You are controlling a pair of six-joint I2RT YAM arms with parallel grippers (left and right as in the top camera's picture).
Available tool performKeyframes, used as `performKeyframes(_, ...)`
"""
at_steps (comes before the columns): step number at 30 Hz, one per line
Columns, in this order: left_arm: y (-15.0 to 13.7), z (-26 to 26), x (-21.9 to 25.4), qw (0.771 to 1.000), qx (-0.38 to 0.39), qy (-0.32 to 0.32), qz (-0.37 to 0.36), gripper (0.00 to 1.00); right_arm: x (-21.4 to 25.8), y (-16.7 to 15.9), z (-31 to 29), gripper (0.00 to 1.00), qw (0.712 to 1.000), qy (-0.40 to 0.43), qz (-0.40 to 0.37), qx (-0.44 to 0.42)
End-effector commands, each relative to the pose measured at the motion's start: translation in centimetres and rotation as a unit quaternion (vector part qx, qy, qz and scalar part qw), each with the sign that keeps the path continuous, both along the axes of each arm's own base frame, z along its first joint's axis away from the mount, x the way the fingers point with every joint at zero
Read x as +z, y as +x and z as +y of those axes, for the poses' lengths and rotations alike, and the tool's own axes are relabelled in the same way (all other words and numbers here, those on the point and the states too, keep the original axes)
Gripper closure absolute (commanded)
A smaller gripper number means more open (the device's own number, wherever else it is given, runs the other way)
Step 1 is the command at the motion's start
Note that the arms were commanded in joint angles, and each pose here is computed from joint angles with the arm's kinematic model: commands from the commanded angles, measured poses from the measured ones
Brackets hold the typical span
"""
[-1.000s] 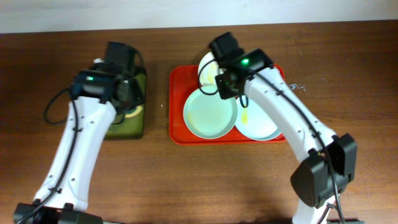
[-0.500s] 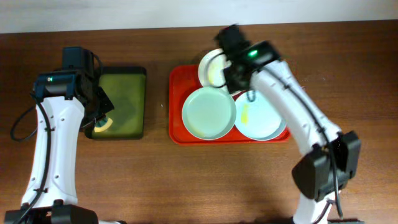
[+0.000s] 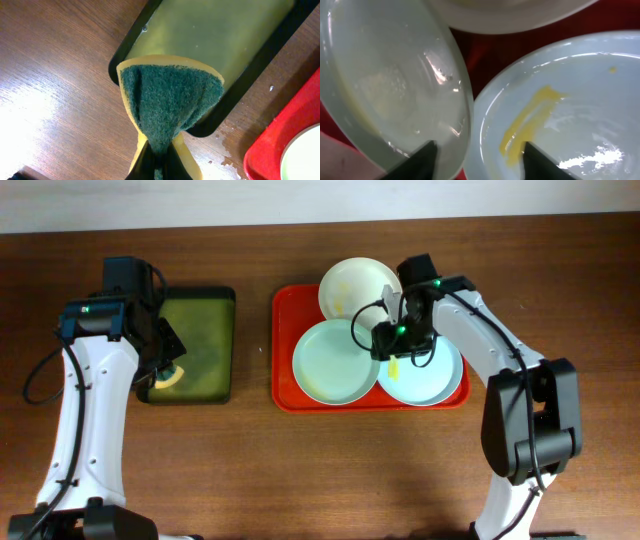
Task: Clean dirty plates on tray and stack at the side
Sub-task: 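Grip the pale plate rim with the right gripper and lift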
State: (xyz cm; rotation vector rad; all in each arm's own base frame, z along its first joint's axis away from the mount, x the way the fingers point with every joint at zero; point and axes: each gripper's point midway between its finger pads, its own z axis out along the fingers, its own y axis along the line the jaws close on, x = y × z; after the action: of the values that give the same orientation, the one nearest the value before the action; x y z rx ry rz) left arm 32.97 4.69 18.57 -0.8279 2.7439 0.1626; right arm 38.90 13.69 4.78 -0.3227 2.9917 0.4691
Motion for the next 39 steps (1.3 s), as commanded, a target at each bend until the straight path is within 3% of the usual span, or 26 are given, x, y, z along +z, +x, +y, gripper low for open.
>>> performKeyframes(1,-0.1,0.1,0.1,1.000,-0.007,0.002,-0.003,1.00,-0.8,-0.6,0.3,0.56,1.000,0.010,0.009,0.000)
performKeyframes(18,0.1,0.1,0.2,1.000,-0.007,0.003,-0.006,1.00,-0.9,0.7,1.7,0.58,0.999,-0.012,-0.030,0.005)
performKeyframes(21,0.1,0.1,0.2,1.000,-0.007,0.003,-0.006,1.00,-0.9,0.9,1.7,0.72,0.999,-0.012,-0.033,0.004)
performKeyframes(29,0.1,0.1,0.2,1.000,-0.007,0.002,-0.006,1.00,-2.4,1.1,1.8,0.71,1.000,-0.013,-0.027,0.005)
performKeyframes(30,0.1,0.1,0.2,1.000,-0.007,0.003,-0.006,1.00,-2.4,1.2,1.8,0.74,1.000,-0.013,-0.027,0.005)
performKeyframes(32,0.1,0.1,0.2,1.000,-0.007,0.003,-0.006,1.00,-2.0,1.4,1.9,0.93,0.999,-0.013,-0.031,0.005)
performKeyframes(33,0.1,0.1,0.2,1.000,-0.007,0.002,-0.006,1.00,-1.7,1.6,1.9,0.96,0.999,-0.013,-0.032,0.004)
performKeyframes(36,0.1,0.1,0.2,1.000,-0.007,0.002,-0.006,1.00,0.9,2.6,1.4,0.96,0.998,-0.031,-0.046,0.000)
performKeyframes(39,0.1,0.1,0.2,1.000,-0.007,0.002,-0.006,1.00,4.8,3.6,-0.3,0.96,0.990,-0.114,-0.081,-0.002)
